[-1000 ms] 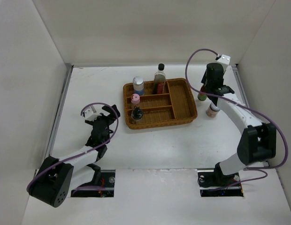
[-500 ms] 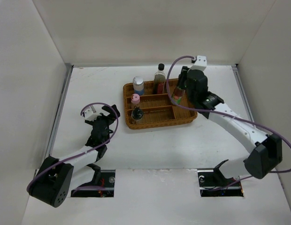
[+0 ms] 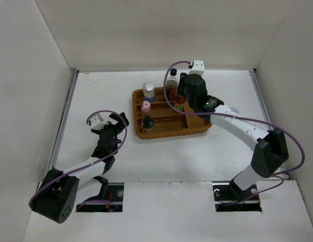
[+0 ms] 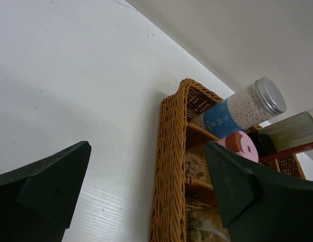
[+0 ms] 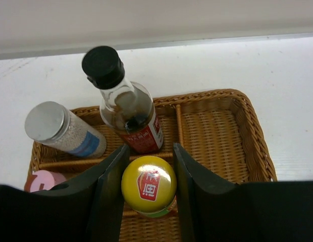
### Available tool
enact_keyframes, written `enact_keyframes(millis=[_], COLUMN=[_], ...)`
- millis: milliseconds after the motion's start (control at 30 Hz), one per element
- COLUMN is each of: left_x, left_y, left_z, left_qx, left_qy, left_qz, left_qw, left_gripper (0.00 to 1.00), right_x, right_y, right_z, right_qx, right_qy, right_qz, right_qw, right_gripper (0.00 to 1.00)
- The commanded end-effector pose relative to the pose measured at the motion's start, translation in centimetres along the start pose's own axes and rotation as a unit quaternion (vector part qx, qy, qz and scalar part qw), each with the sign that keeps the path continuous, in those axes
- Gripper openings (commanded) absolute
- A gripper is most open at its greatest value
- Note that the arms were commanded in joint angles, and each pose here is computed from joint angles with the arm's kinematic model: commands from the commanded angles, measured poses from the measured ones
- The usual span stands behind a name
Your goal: Organize the condiment bottles
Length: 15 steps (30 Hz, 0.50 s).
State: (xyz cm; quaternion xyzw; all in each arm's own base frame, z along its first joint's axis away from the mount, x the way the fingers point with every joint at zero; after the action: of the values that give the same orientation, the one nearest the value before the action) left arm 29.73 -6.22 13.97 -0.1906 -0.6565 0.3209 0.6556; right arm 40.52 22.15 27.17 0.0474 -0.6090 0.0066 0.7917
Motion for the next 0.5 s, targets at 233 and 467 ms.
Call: enact_keyframes(millis=[233,467], left_x=[1.0,0.7], left_y=[-1.7,-1.8], left_z=[-0.3,-0.4], left_qx=[-0.027,-0.029], left_qy=[-0.014,-0.007], left_qz=[0.026,0.028], left_qw=[0.999,0.999], left_gripper=[1.00,1.00], right_x=[5.8,1.6], right_y=[3.2,3.9], right_z=[-1.0,-1.8], right_qx=[0.027,0.028], right_qy=[-0.104,-0.077], right_qz=[-0.064,-0.036], right_qw=[0.992,0.996], right_gripper=[0.23,0.26])
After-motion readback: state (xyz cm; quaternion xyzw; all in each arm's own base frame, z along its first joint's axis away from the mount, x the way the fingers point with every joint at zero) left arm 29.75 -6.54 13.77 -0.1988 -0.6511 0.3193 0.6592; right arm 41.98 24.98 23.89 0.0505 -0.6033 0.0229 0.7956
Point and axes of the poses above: each gripper's point midway between its finger pads, its own z axis back along the fingers, its own y axis along the line the jaws close on, x = y × z, the point moved 3 cm from there along z, back along the fingers, and after that the axes turned 5 degrees about z, right-handed, at the moved point
